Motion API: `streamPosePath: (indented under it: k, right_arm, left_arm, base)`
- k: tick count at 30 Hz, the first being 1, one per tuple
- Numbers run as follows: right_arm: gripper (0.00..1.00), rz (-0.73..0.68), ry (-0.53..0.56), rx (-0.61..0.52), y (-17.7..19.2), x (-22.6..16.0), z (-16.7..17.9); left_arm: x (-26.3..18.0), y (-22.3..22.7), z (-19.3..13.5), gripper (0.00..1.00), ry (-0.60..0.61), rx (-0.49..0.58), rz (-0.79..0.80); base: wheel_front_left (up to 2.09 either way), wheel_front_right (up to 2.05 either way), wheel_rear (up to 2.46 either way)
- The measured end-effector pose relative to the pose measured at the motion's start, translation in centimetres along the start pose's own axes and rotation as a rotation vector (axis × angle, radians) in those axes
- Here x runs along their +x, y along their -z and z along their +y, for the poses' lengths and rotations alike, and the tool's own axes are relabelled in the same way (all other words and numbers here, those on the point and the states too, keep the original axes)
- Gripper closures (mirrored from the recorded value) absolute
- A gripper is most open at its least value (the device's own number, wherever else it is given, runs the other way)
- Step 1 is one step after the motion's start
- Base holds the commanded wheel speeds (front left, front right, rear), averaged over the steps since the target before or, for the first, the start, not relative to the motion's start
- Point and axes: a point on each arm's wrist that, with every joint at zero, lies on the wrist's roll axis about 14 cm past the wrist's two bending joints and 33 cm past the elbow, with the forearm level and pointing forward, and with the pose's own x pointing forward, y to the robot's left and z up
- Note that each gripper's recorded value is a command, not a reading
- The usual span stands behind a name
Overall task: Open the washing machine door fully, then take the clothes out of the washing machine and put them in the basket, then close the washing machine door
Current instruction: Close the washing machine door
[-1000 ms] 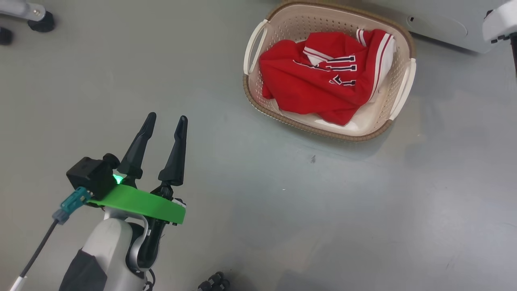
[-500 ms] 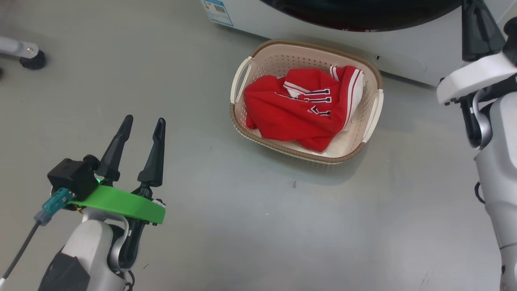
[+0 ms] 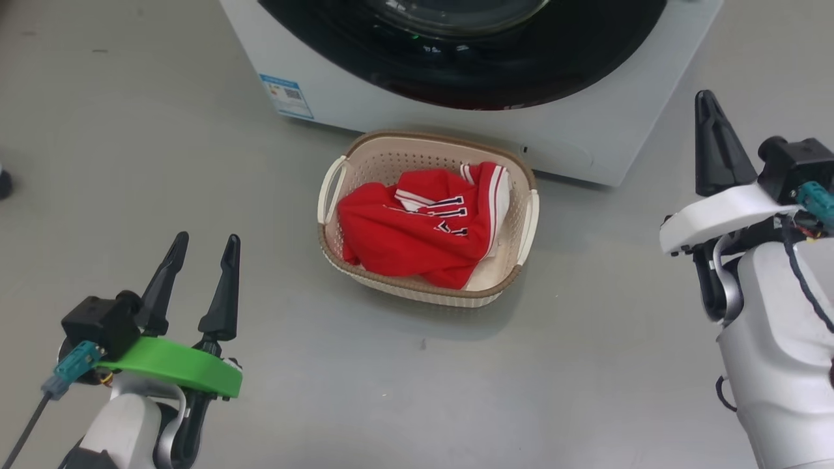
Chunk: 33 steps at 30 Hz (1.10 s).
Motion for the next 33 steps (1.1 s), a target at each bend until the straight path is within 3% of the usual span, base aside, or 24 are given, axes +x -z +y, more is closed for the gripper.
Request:
streamPosePath:
  k: [24, 26, 27, 33]
  right_arm:
    - [1.0, -0.042, 0.296, -0.007, -3.2, -14.4, -6.2]
    - [0.51, -0.053, 0.322, -0.005, -3.5, -15.3, -6.7]
    - [0.0, -0.059, 0.337, -0.005, -3.7, -15.7, -7.0]
    - [0.0, -0.082, 0.384, -0.002, -4.3, -17.6, -7.7]
  left_arm:
    - [-1.2, -0.8, -4.5, 0.0, 0.134, -0.005, -0.047]
    - [-1.1, -1.0, -4.7, 0.0, 0.14, -0.002, -0.055]
    - [-1.1, -1.1, -4.8, 0.0, 0.144, -0.001, -0.058]
    - [-1.3, -0.2, -5.8, 0.0, 0.168, -0.002, -0.036]
  base:
    - [0.0, 0.0, 0.0]
    - [0.0, 0.0, 0.0]
    - [0.0, 0.0, 0.0]
    - [0.0, 0.0, 0.0]
